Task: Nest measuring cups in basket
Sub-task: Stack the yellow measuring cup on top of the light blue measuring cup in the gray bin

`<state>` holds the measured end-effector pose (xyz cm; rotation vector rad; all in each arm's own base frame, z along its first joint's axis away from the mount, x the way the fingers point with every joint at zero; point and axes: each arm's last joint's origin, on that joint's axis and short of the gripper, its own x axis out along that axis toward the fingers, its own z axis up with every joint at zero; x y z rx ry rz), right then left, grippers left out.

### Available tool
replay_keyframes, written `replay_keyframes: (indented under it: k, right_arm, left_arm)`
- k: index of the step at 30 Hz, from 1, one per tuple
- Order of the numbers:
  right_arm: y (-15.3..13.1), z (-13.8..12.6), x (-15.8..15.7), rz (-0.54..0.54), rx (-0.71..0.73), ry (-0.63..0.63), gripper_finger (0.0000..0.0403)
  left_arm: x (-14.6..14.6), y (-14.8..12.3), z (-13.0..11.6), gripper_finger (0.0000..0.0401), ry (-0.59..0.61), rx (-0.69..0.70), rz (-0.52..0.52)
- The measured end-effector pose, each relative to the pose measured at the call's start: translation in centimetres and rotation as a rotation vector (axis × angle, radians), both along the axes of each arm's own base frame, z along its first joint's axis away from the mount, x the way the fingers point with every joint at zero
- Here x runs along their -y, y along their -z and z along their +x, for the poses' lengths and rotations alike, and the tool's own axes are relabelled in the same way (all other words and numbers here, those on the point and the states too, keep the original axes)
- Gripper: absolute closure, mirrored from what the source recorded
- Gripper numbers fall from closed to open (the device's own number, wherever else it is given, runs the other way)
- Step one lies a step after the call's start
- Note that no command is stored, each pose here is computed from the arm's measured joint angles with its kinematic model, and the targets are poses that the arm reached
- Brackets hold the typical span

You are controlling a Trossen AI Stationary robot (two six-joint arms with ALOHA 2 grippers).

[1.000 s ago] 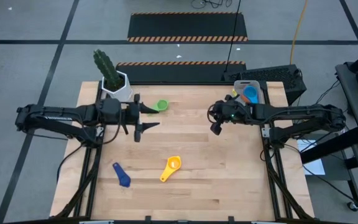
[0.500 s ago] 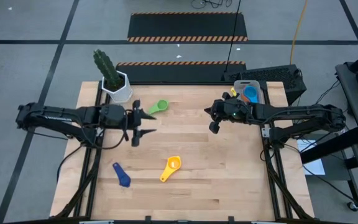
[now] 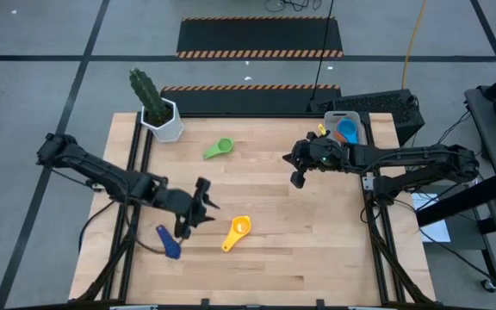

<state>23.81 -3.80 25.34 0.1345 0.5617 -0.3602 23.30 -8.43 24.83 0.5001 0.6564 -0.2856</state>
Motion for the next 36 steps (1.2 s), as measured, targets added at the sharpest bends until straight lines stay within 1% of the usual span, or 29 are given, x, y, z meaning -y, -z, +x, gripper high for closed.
replay_keyframes:
  k: [2, 4, 7, 9, 11, 12, 15, 19, 23, 26, 28, 32, 36]
  right_arm:
    - [0.0, 0.0, -0.1, 0.057, 0.016, -0.006, 0.0403]
    - [0.0, 0.1, -0.2, 0.092, 0.026, -0.019, 0.0403]
    - [0.0, 0.1, -0.4, 0.106, 0.027, -0.041, 0.0403]
    - [0.0, 0.1, -0.6, 0.105, 0.026, -0.047, 0.0403]
    - [0.0, 0.1, -0.7, 0.105, 0.025, -0.054, 0.0403]
    - [0.0, 0.1, -0.8, 0.105, 0.025, -0.058, 0.0403]
    - [0.0, 0.2, -1.1, 0.106, 0.022, -0.069, 0.0403]
    - [0.0, 0.2, -1.5, 0.105, 0.021, -0.084, 0.0403]
    - [0.0, 0.2, -1.8, 0.103, 0.02, -0.099, 0.0403]
    - [0.0, 0.3, -2.0, 0.102, 0.019, -0.107, 0.0403]
    - [0.0, 0.3, -2.1, 0.102, 0.019, -0.112, 0.0403]
    - [0.0, 0.3, -2.3, 0.102, 0.018, -0.122, 0.0403]
    - [0.0, 0.3, -2.4, 0.096, 0.016, -0.13, 0.0403]
  left_arm:
    - [0.6, 1.0, 0.4, 0.0243, 0.028, -0.034, 0.029]
    - [1.0, 2.0, 0.7, 0.0255, 0.055, -0.083, 0.068]
    - [1.3, 3.3, 1.3, 0.0267, 0.077, -0.127, 0.106]
    - [1.4, 3.9, 1.9, 0.0268, 0.05, -0.116, 0.131]
    - [1.5, 4.5, 2.5, 0.0261, 0.014, -0.102, 0.166]
    - [1.6, 4.8, 2.7, 0.0256, 0.024, -0.105, 0.194]
    - [2.1, 5.9, 3.2, 0.0232, 0.104, -0.12, 0.273]
    - [2.6, 7.4, 4.2, 0.0201, 0.191, -0.116, 0.353]
    - [3.0, 8.7, 5.1, 0.0194, 0.292, -0.094, 0.428]
    - [3.1, 9.8, 5.7, 0.0202, 0.351, -0.09, 0.486]
    - [3.0, 10.5, 5.8, 0.021, 0.379, -0.114, 0.523]
    - [2.4, 11.1, 6.1, 0.0227, 0.389, -0.138, 0.548]
    - [1.9, 11.0, 6.4, 0.0246, 0.383, -0.133, 0.56]
